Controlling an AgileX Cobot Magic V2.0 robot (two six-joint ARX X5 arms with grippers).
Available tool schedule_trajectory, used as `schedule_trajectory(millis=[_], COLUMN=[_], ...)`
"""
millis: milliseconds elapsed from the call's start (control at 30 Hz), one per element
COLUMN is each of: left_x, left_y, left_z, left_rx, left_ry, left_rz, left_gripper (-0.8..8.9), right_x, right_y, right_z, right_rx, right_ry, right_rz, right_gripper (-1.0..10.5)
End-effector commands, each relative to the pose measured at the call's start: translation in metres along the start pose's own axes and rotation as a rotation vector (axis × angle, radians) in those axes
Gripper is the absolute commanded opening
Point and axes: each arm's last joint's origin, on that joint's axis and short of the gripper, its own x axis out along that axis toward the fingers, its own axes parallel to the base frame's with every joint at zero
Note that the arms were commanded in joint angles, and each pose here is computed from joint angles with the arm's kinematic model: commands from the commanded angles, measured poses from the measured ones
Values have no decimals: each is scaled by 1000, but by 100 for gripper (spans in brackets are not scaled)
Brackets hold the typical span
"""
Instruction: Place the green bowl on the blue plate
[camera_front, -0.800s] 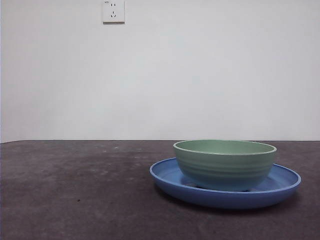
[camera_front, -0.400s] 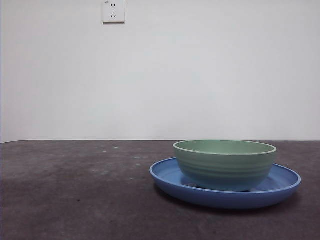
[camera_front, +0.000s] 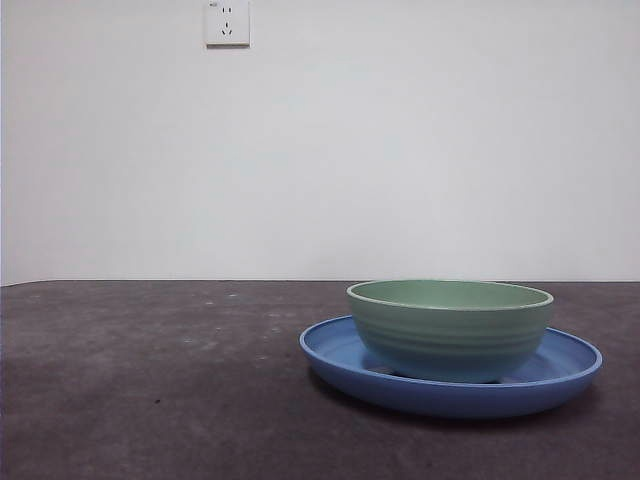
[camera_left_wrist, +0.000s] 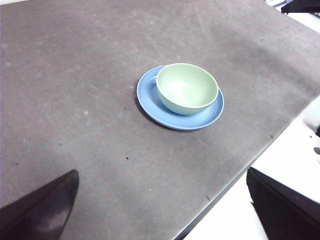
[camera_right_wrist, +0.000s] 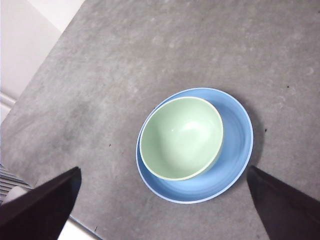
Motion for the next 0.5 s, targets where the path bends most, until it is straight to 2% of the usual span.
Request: schedule_trajectory(millis=[33, 333, 500], left_x=[-3, -4, -4], left_y=[-1, -1, -1], left_z=[2, 2, 2], left_rx=[-5, -4, -4], left_ry=[-30, -34, -34], left_rz=[-3, -3, -3], left_gripper=[626, 626, 626], right_x=[-2, 8, 29], right_y=[2, -8, -23], right_z=[2, 1, 10], right_rx=[17, 157, 208], right_ry=[0, 106, 186], right_rz=[0, -74, -103], right_gripper=[664, 637, 637])
